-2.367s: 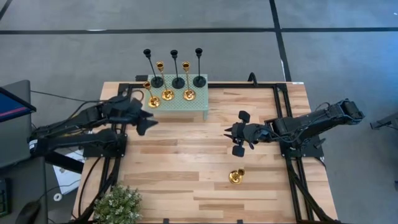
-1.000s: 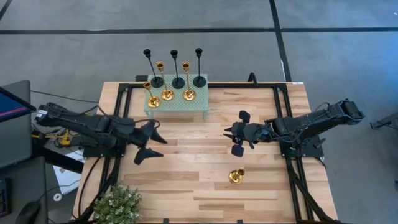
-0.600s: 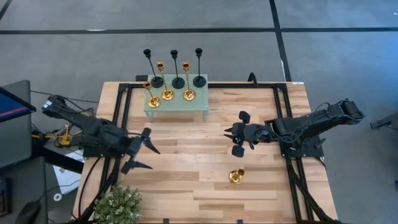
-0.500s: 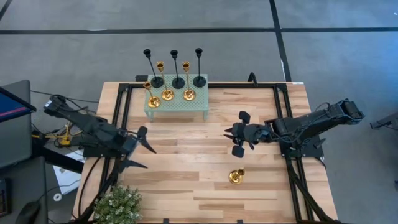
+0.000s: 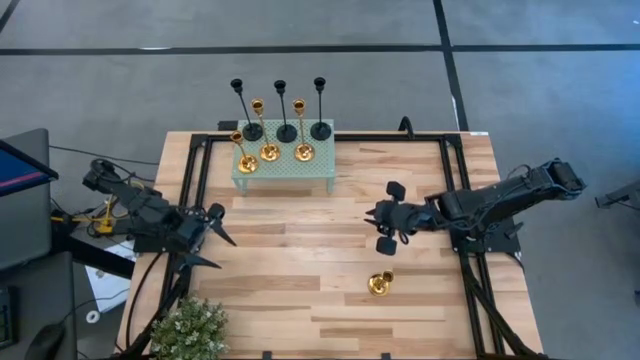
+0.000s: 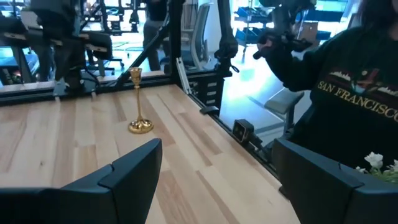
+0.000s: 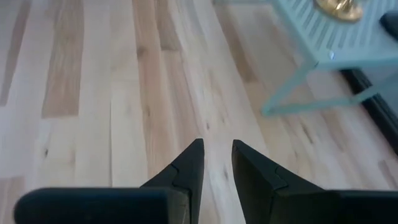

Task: Pick & Place candle stick holders
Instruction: Put the gold candle holder on the shelf

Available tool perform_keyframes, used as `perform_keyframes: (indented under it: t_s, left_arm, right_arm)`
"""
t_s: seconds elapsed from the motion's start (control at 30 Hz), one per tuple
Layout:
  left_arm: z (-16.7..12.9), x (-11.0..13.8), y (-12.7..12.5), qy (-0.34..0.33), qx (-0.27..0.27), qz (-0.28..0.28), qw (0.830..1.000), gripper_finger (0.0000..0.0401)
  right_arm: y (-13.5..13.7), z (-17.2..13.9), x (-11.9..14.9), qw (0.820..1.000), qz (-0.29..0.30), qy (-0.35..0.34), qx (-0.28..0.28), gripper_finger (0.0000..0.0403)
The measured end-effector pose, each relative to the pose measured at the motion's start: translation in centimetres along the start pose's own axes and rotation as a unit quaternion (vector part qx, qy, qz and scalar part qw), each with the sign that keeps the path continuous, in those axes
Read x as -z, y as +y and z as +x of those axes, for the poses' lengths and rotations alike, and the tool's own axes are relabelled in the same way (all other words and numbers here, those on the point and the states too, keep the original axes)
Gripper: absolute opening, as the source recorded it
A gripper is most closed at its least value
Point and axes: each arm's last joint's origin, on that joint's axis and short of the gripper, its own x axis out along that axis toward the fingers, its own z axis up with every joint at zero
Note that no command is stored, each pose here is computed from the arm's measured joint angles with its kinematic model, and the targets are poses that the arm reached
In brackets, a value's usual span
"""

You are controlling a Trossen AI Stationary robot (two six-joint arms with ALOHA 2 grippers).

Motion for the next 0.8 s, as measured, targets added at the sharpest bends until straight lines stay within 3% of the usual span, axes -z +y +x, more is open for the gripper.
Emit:
perform_keyframes:
  t_s: [0.27, 0.5, 0.8]
  left_arm:
    - [0.2, 0.3, 0.0, 0.006, 0.000, 0.010, 1.000, 0.0305]
    - [0.2, 0.2, 0.0, 0.004, 0.000, 0.008, 1.000, 0.0305]
    - [1.0, 0.1, -0.1, 0.007, 0.000, 0.009, 1.000, 0.0305]
  right_arm:
    - [0.0, -0.6, 1.0, 0.999, 0.002, 0.041, 0.004, 0.0074]
    - [-0.9, -2.5, 0.2, 1.000, 0.019, -0.007, -0.006, 0.0074]
    - [-1.0, -2.9, 0.1, 1.000, 0.022, -0.015, -0.010, 0.0074]
